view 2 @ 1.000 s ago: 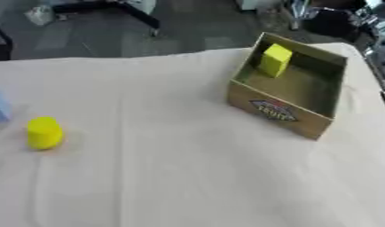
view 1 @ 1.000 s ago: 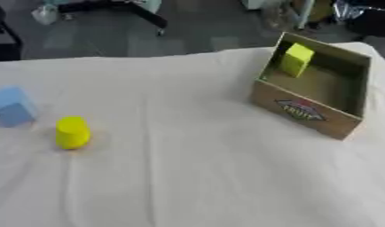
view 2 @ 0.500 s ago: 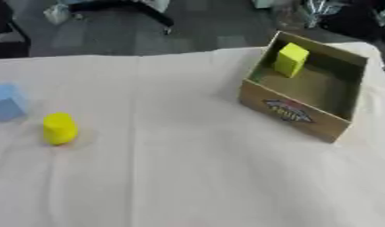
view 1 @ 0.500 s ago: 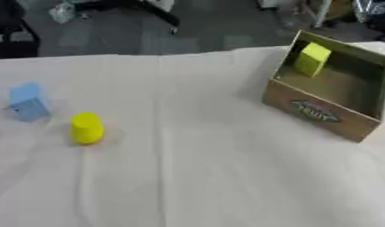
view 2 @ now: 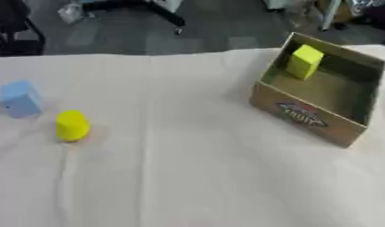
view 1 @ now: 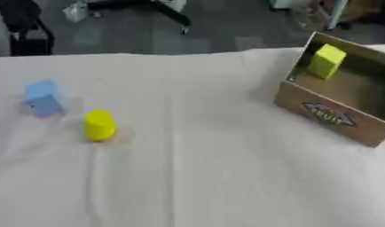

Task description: Pick up the objects with one hand, pass them to the other hand, and then place them into the box on the other side of the table.

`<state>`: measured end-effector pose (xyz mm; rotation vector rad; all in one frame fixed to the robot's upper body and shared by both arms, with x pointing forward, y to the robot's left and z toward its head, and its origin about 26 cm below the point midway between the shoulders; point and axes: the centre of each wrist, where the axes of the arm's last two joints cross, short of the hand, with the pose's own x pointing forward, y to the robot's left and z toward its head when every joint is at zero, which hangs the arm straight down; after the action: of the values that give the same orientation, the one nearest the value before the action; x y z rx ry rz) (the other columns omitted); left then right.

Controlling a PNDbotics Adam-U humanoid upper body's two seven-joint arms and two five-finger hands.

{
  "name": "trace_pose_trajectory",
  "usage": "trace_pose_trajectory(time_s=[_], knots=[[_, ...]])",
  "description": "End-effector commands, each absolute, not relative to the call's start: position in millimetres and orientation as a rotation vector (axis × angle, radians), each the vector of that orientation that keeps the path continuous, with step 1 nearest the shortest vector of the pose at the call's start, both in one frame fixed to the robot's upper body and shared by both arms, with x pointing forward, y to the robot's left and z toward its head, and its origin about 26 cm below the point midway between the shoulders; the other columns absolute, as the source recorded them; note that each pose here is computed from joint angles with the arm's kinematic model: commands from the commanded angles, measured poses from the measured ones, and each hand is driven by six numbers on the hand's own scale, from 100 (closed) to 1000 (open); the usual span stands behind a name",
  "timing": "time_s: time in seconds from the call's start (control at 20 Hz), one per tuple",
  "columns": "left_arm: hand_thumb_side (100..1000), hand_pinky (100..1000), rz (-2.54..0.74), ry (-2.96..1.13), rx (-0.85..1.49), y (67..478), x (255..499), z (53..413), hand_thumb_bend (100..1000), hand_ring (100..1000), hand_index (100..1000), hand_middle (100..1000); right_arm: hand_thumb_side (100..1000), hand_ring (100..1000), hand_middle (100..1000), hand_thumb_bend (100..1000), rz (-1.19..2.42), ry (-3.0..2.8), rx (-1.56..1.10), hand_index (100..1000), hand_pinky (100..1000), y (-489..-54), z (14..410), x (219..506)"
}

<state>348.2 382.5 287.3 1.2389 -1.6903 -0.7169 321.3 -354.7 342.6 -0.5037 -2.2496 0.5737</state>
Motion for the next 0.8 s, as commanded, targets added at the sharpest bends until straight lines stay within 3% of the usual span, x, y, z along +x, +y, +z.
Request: trace_pose_trajectory(time_s=[0.05, 0.2, 0.45, 0.8], knots=[[574, 828, -0.785, -1.679, 1.24, 394, 350, 305, 744, 778, 838, 732, 259, 902, 868, 100, 0.608, -2.283, -0.498, 792, 1000, -356, 362, 310], [550, 830, -0.821, -1.653, 1.202, 398, 358, 307, 742, 782, 843, 734, 268, 901, 868, 100, 0.605, -2.282, -0.444, 791, 1000, -358, 365, 308], [437, 835, -0.886, -1.585, 1.155, 401, 372, 306, 731, 790, 847, 739, 281, 900, 867, 100, 0.581, -2.279, -0.337, 790, 1000, -359, 368, 308], [432, 845, -0.94, -1.471, 1.096, 403, 394, 302, 738, 804, 844, 750, 305, 899, 865, 100, 0.557, -2.277, -0.258, 789, 1000, -361, 371, 305]])
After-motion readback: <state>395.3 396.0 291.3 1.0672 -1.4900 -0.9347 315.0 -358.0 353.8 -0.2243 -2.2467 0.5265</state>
